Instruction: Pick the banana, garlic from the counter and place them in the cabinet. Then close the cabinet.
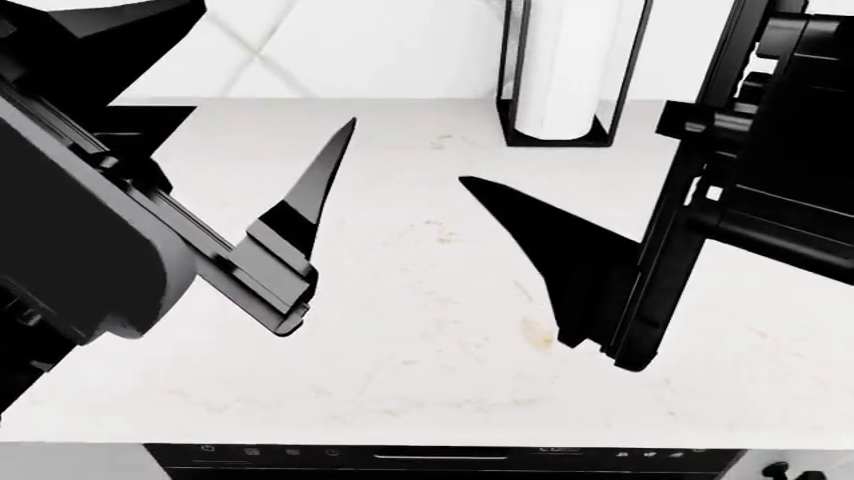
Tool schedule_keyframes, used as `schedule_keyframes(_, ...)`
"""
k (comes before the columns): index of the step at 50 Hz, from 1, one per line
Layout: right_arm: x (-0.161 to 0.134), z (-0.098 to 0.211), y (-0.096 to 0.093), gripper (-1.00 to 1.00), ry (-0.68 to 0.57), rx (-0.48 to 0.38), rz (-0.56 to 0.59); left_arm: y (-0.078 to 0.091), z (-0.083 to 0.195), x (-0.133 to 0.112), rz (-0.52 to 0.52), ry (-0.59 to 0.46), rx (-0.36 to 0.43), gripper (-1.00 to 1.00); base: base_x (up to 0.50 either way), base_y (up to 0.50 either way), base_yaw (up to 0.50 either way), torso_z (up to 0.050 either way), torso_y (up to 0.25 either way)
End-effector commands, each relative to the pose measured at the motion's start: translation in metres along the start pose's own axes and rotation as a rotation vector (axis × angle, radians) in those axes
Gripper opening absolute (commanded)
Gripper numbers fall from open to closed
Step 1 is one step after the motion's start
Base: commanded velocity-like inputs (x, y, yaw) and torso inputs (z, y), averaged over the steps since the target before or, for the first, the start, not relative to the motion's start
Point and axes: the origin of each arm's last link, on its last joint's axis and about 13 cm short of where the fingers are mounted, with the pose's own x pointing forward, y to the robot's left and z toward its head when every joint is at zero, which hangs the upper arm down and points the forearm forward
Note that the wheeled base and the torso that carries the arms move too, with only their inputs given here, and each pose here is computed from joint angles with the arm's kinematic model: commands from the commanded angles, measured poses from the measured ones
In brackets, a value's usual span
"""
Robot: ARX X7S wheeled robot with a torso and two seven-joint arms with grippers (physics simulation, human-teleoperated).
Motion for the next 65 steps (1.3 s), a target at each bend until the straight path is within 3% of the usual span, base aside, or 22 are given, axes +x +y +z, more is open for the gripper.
schedule_keyframes(1,0.0000,-0.0016,0.0011,1.00,0.002,-0.002,-0.007,-0.0019,-0.0030,0.0002,0.001,0.001,-0.006,1.00,0.00,0.19,0.00,0.000,0.000)
schedule_keyframes(31,-0.0014,0.0002,0.0023,1.00,-0.026,-0.012,-0.007,-0.0045,-0.0050,-0.0006,0.002,-0.004,-0.015,1.00,0.00,0.41,0.00,0.000,0.000)
schedule_keyframes(65,-0.0025,0.0018,0.0016,1.00,-0.046,-0.015,0.005,-0.0047,-0.0043,-0.0006,0.001,-0.010,-0.015,1.00,0.18,-0.07,0.00,0.000,0.000)
